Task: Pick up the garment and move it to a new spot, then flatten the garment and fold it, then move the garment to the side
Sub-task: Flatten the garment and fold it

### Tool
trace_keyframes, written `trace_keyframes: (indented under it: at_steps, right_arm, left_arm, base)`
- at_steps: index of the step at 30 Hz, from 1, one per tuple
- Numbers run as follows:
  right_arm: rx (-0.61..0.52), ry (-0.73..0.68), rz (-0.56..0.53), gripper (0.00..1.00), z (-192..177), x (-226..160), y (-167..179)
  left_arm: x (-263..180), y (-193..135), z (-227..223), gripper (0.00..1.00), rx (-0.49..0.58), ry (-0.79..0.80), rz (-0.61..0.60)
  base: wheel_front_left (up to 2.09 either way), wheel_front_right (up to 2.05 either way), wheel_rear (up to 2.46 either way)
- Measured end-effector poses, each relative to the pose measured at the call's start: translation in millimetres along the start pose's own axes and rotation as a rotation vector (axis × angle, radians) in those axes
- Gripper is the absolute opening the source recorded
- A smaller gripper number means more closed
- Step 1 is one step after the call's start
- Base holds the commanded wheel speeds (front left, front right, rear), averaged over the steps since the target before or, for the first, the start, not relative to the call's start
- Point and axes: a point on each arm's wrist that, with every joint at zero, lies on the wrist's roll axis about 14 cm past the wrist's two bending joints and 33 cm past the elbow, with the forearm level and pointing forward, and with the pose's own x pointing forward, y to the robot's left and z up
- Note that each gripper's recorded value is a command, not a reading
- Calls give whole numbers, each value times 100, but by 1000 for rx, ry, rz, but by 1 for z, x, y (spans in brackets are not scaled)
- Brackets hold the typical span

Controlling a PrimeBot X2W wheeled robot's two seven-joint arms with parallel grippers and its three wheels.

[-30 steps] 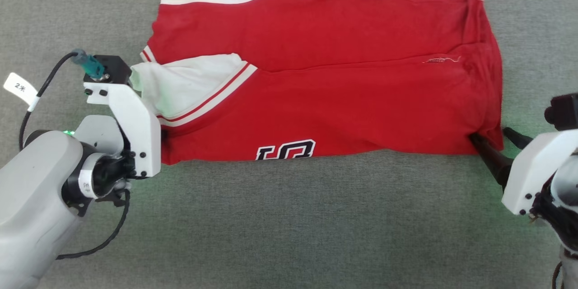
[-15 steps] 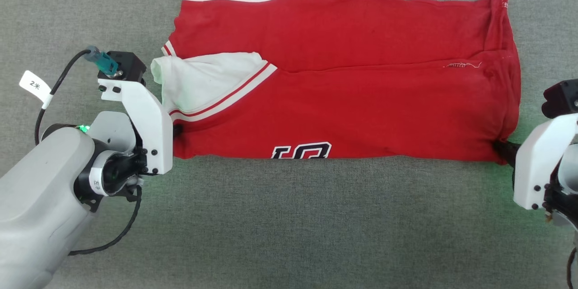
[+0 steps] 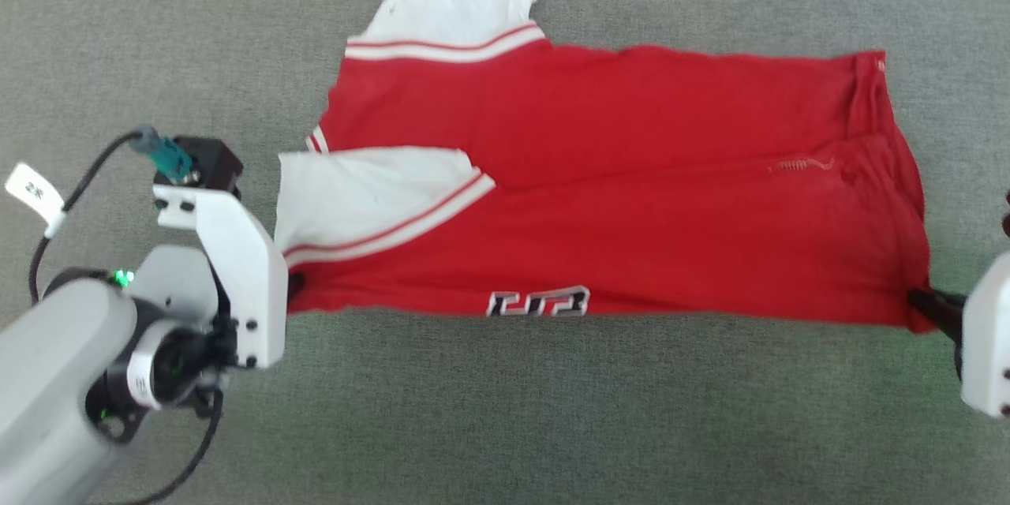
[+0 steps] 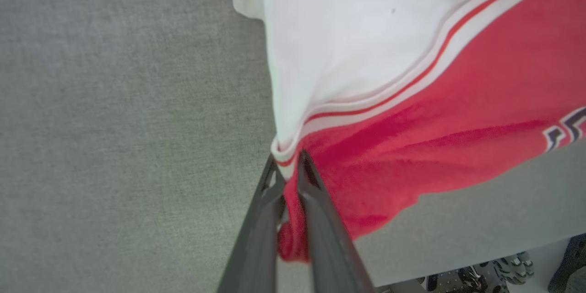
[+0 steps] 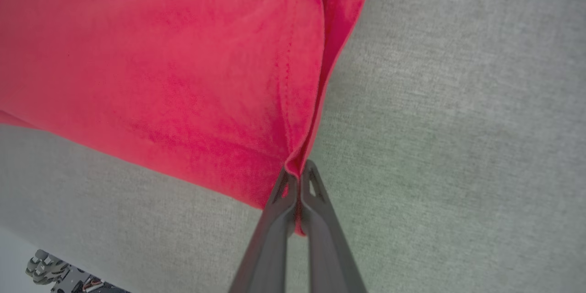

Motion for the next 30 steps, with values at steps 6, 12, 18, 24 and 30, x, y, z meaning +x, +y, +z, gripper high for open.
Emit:
trace_keyframes:
  at_steps: [6,12,18,24,30]
  right_arm:
    - [19,68,-2,0,-26,-8,-1]
    - [73,94,13,0,-47,9,4]
    - [85,37,29,100,-45,21,10]
    - [91,-117,6,100,-18,8,1]
    - [101,-337,-18,100,21,-13,-4]
  left_arm:
    - [-6,-8,-28,0,0,51,-6]
    - [11,-8,-47,42,-22,94,-5]
    - [21,-6,-35,100,-21,82,-3]
    - [5,3,13,100,43,-31,28]
    - [-9,7,66,100,129,-142,75]
  base:
    - [0,0,0]
    - [0,0,0]
    - [0,0,0]
    - [0,0,0]
    - [0,0,0]
